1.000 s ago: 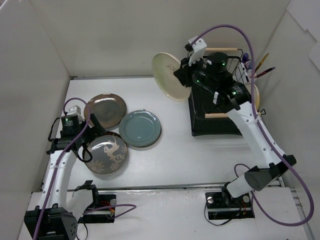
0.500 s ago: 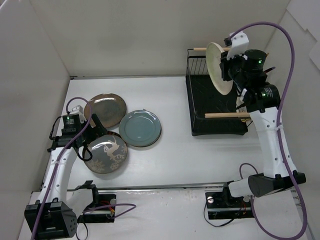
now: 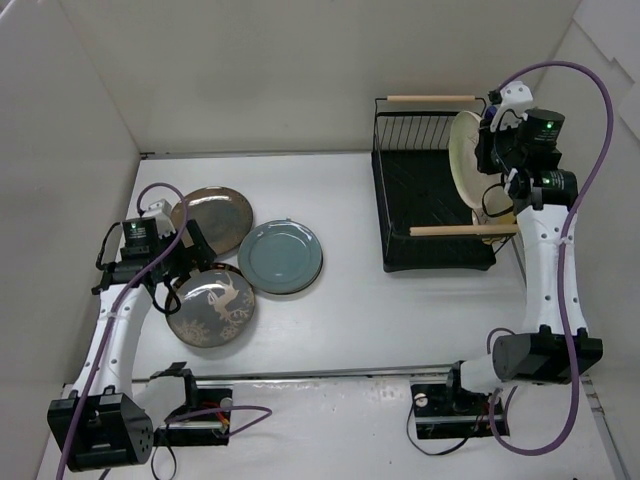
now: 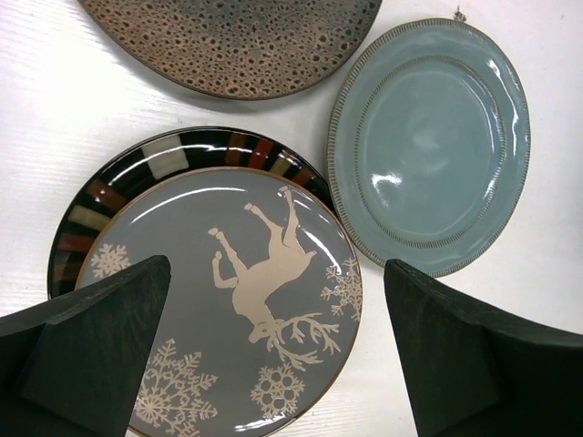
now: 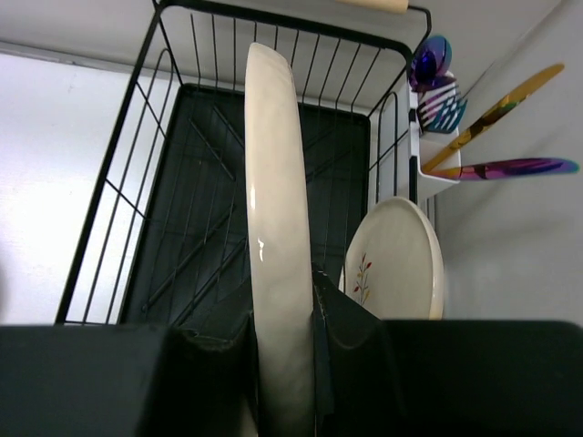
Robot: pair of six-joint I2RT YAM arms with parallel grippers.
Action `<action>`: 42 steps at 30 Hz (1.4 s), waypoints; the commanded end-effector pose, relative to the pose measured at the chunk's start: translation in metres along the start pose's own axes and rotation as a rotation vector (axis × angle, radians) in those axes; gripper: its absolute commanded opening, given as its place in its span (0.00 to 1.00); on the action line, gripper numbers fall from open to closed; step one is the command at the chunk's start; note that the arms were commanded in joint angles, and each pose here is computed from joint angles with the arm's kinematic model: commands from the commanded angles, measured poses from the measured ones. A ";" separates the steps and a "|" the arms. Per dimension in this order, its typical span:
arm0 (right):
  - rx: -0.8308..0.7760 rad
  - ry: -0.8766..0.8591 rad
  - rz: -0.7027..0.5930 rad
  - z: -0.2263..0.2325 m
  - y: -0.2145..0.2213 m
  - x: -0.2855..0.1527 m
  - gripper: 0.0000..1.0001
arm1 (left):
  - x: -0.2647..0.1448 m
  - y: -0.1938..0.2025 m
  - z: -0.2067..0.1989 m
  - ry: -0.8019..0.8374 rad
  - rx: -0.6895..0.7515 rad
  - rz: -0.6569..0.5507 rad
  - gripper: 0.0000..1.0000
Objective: Load the plates into the dish rack
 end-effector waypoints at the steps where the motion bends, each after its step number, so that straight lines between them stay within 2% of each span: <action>1: -0.043 0.045 -0.227 -0.022 -0.048 -0.005 0.00 | -0.003 -0.014 -0.015 0.082 0.069 -0.040 0.99; 5: -0.044 0.055 -0.178 -0.033 -0.028 0.007 0.00 | 0.001 -0.010 -0.019 0.133 0.070 -0.018 0.99; 21: -0.042 0.100 -0.080 -0.064 0.015 0.026 0.00 | 0.008 -0.007 -0.019 0.145 0.083 0.007 0.99; 33: -0.012 0.138 -0.015 -0.072 0.057 0.041 0.00 | 0.010 -0.005 -0.018 0.147 0.082 0.023 0.99; 42: -0.006 0.160 0.002 -0.077 0.069 0.047 0.00 | 0.014 -0.003 -0.018 0.148 0.079 0.041 0.99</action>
Point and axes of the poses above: each gripper's point midway between its finger pads, its own x axis out along the fingers, its own z axis along the line the jaws close on, y = z × x, the point moved 4 cm from there along -x, back along the fingers, and after that the axes turned 9 degrees about -x, right-handed, at the moved point
